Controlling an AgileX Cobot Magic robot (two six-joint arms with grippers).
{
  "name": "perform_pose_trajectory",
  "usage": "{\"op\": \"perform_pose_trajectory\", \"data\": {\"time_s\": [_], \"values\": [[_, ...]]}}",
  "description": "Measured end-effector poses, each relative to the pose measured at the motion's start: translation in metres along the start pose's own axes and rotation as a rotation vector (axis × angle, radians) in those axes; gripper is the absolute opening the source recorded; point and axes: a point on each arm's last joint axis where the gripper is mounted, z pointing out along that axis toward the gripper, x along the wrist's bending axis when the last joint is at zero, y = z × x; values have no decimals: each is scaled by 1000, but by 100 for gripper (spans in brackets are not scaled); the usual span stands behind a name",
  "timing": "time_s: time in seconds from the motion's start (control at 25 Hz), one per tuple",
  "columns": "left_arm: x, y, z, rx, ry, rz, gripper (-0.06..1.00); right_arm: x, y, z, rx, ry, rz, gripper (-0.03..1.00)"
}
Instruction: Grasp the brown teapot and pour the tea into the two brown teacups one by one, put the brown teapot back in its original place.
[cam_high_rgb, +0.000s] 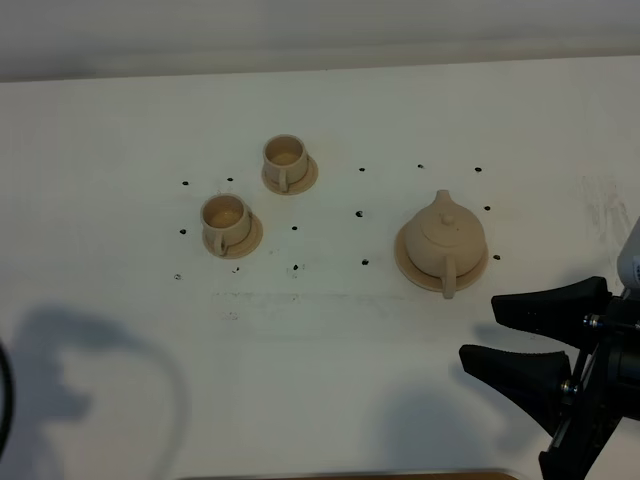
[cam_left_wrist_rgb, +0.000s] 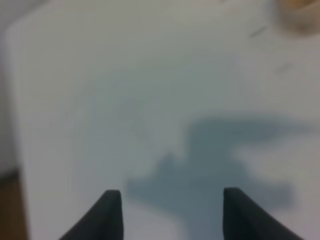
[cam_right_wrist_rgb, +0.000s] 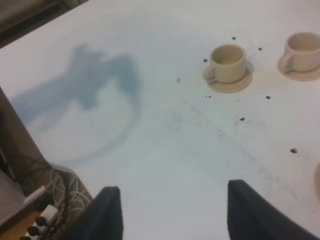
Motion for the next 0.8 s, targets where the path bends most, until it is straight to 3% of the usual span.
{"op": "perform_pose_trajectory", "data": {"time_s": [0.12,0.4,0.8], "values": [[3,-16,-21,-39,-10,-103,43,0,0,0,1,2,2,48],[-3,-48,-57,-236,-138,-256,40,0,0,0,1,3,9,48],[-23,-82,-28,-155,-224,-282,34,1,0,0,3,7,10,48]]}}
